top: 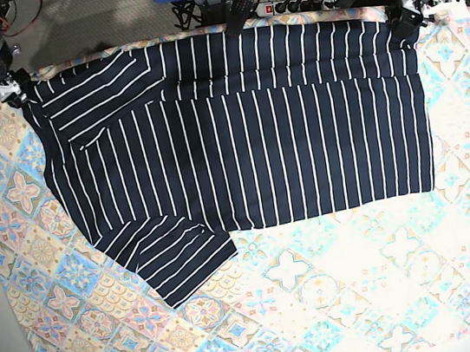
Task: Fold the T-shirt properly
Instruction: 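Release and reach both grippers down to the shirt's side edges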
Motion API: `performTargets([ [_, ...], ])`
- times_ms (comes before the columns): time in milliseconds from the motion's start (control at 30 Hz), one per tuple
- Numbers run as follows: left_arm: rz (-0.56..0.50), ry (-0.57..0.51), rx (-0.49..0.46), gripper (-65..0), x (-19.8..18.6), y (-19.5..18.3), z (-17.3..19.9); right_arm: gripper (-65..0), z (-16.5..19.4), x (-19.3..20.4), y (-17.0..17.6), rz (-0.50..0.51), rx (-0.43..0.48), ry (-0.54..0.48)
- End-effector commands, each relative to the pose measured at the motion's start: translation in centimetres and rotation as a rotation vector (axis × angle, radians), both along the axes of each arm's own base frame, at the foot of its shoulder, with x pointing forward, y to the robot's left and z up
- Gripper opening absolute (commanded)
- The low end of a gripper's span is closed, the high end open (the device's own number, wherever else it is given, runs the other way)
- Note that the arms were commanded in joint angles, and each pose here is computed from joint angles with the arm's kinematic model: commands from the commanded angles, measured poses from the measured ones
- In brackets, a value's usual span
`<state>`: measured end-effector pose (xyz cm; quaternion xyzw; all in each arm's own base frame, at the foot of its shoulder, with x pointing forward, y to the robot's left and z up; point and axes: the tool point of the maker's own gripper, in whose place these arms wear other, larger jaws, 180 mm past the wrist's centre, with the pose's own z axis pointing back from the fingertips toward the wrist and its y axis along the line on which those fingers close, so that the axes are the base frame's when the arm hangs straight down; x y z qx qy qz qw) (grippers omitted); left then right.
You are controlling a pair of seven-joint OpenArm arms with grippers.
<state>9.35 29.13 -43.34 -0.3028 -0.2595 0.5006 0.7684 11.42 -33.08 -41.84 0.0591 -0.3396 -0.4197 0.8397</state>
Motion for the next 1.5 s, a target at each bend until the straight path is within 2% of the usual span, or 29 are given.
performTargets([
  [0, -0.024, -0.013, 0.005, -45.6, 0.0, 0.3, 0.8, -40.2, 1.3, 0.6, -0.7, 0.011, -0.034, -0.031],
  [233, -0.043, 0.001, -0.020, -45.9, -1.3, 1.4, 2.1, -40.2, 1.9, 1.2, -0.7, 0.020, -0.047, -0.051],
  [467, -0.040, -0.013, -0.006, -46.0, -1.4, 2.3, 3.1, -40.2, 2.2, 2.1, -0.5, 0.028, -0.044, -0.071],
  [633, -0.069, -0.162, 0.097, -46.0, 3.0, 3.2, 7.2, -40.5, 4.1, 3.9, -0.2, 0.052, -0.075, -0.128],
  [767, -0.064, -0.272, 0.117, -45.7, 6.9, 3.6, 9.1, -40.5, 4.8, 7.0, 2.1, 0.133, -0.056, -0.180],
  [1000, -0.092, -0.299, 0.242, -45.7, 12.5, 4.5, 9.9, -40.5, 5.9, 13.0, 7.2, 0.348, -0.035, -0.248],
  [1233, -0.097, -0.275, 0.394, -45.7, 17.0, 6.1, 11.0, -40.5, 5.8, 17.3, 10.7, 0.521, -0.154, -0.223],
  [1333, -0.134, -0.238, 0.461, -45.7, 18.8, 6.0, 11.0, -40.5, 5.1, 18.7, 11.8, 0.569, -0.177, -0.205],
  [1467, -0.133, -0.191, 0.519, -45.7, 20.0, 6.6, 10.8, -40.5, 4.9, 20.3, 11.9, 0.578, -0.193, -0.201],
])
